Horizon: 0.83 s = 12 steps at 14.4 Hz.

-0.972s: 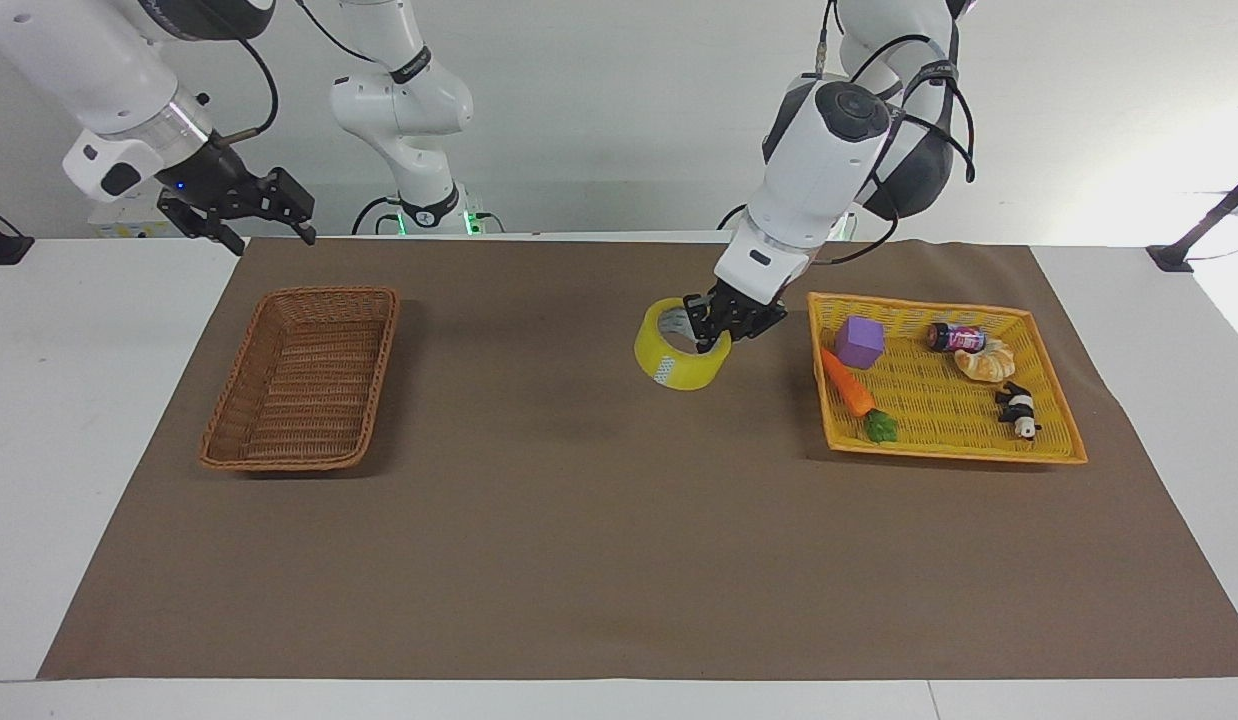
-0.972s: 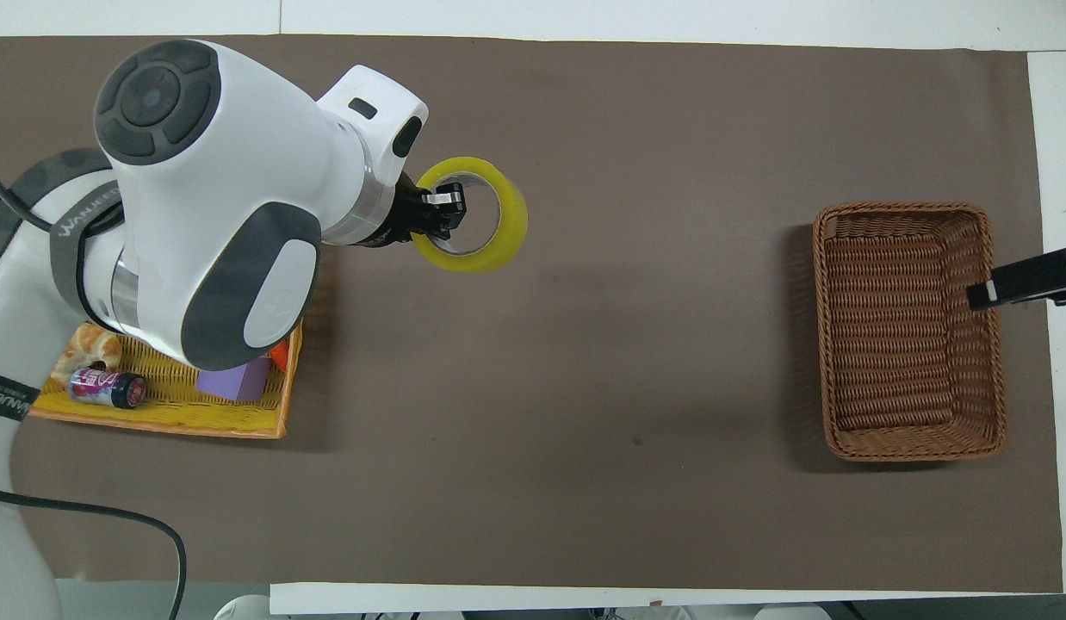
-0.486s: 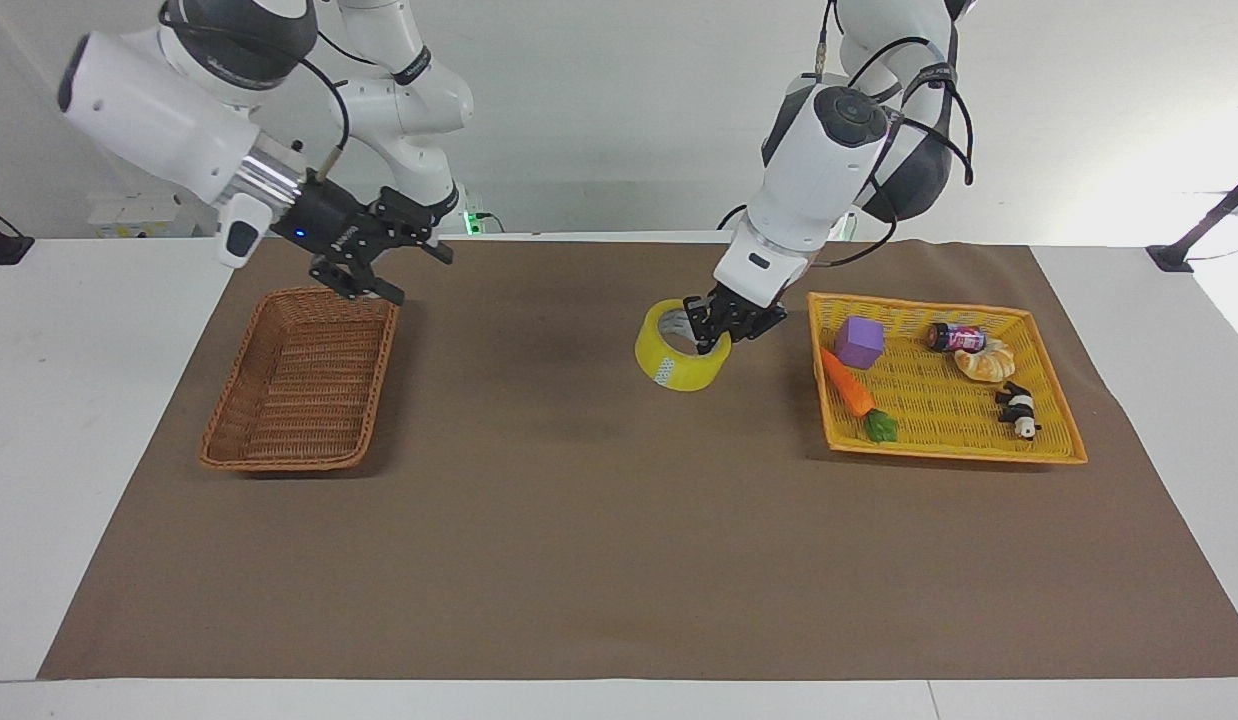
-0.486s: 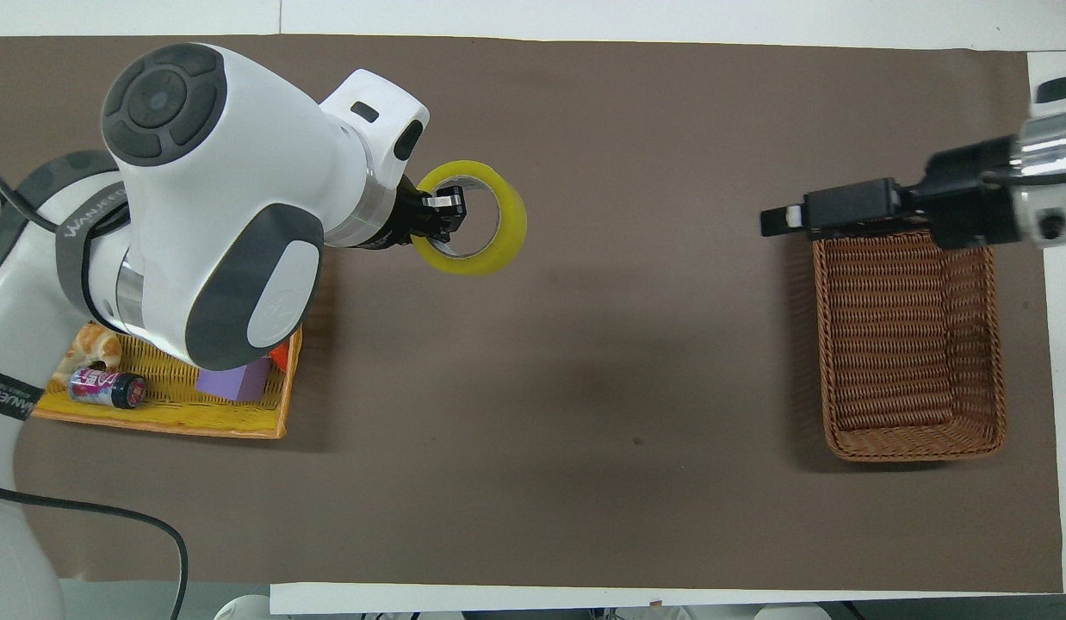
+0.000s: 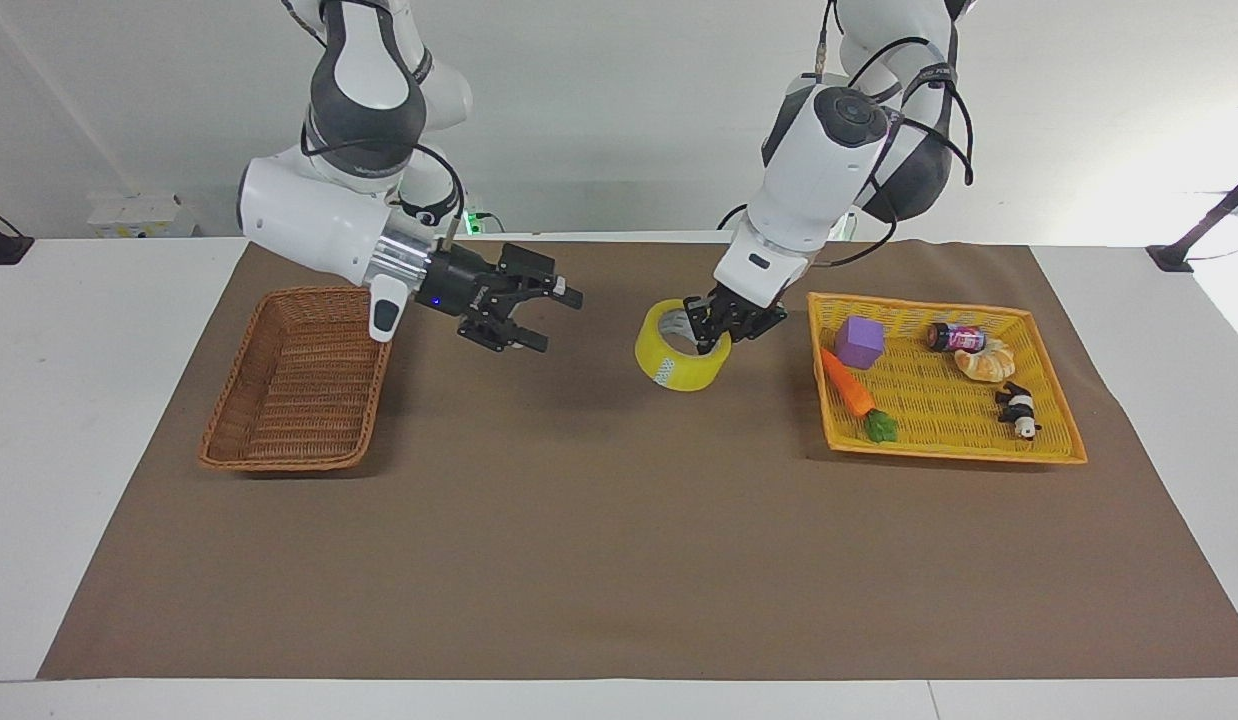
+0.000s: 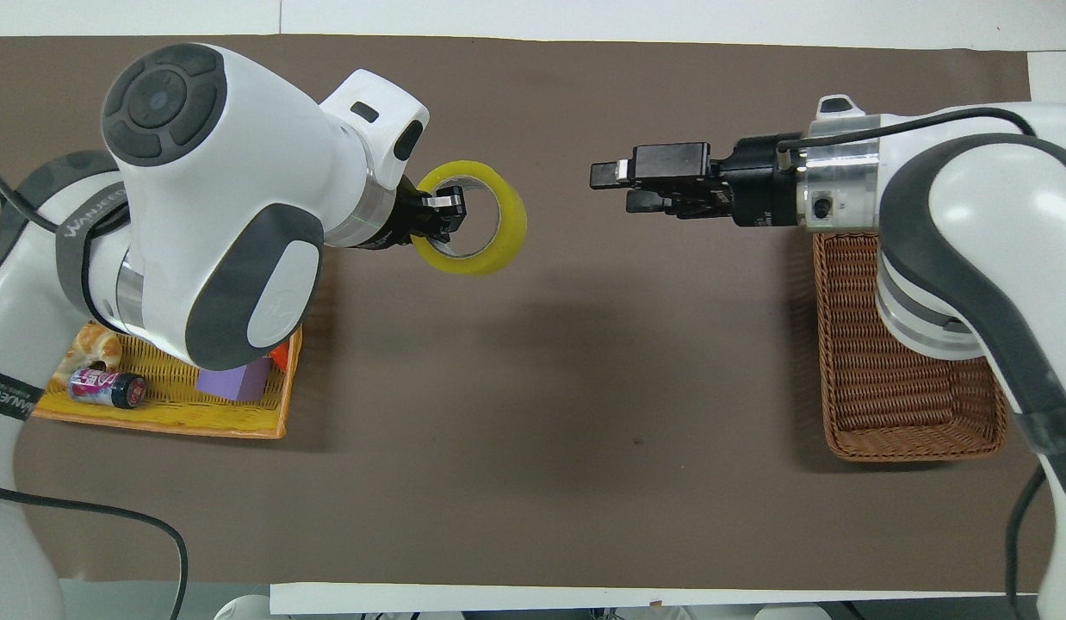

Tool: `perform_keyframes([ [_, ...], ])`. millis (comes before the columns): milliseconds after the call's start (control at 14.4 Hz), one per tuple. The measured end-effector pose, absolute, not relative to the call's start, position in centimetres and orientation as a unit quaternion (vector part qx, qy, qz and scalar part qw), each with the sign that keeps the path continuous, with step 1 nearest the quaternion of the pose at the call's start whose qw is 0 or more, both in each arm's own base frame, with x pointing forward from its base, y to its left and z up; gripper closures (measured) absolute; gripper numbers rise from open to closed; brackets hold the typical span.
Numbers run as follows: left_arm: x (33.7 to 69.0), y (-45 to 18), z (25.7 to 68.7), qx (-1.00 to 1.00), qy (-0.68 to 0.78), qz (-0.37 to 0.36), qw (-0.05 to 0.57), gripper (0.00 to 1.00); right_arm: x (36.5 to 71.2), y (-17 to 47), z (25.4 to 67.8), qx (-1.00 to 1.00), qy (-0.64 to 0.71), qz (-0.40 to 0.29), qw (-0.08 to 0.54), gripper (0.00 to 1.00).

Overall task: Move tape to another basket
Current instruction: 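Hold the tape with the left gripper while the right gripper reaches it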

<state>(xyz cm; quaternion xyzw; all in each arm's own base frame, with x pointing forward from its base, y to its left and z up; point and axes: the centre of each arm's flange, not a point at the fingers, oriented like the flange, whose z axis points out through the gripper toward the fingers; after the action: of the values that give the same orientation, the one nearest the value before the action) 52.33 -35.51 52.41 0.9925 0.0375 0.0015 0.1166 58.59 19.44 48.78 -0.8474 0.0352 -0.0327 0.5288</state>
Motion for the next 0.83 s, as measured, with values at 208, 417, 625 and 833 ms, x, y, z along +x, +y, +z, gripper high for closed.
perform_keyframes([
  [208, 52.3, -35.3, 51.8, 0.993, 0.039, -0.003, 0.113, 0.78, 58.8, 21.2, 46.5, -0.847, 0.040, -0.025, 0.529, 0.00],
  [417, 52.6, -34.8, 51.5, 0.993, 0.044, -0.005, 0.111, 0.78, 58.6, 22.9, 46.7, -0.842, 0.045, -0.031, 0.537, 0.00],
  [625, 52.9, -34.3, 51.5, 0.993, 0.047, -0.004, 0.111, 0.78, 58.1, 25.2, 46.2, -0.832, 0.059, -0.028, 0.551, 0.00],
  [833, 52.9, -34.3, 51.5, 0.993, 0.047, -0.004, 0.111, 0.78, 58.2, 26.0, 44.6, -0.824, 0.077, -0.016, 0.561, 0.00],
])
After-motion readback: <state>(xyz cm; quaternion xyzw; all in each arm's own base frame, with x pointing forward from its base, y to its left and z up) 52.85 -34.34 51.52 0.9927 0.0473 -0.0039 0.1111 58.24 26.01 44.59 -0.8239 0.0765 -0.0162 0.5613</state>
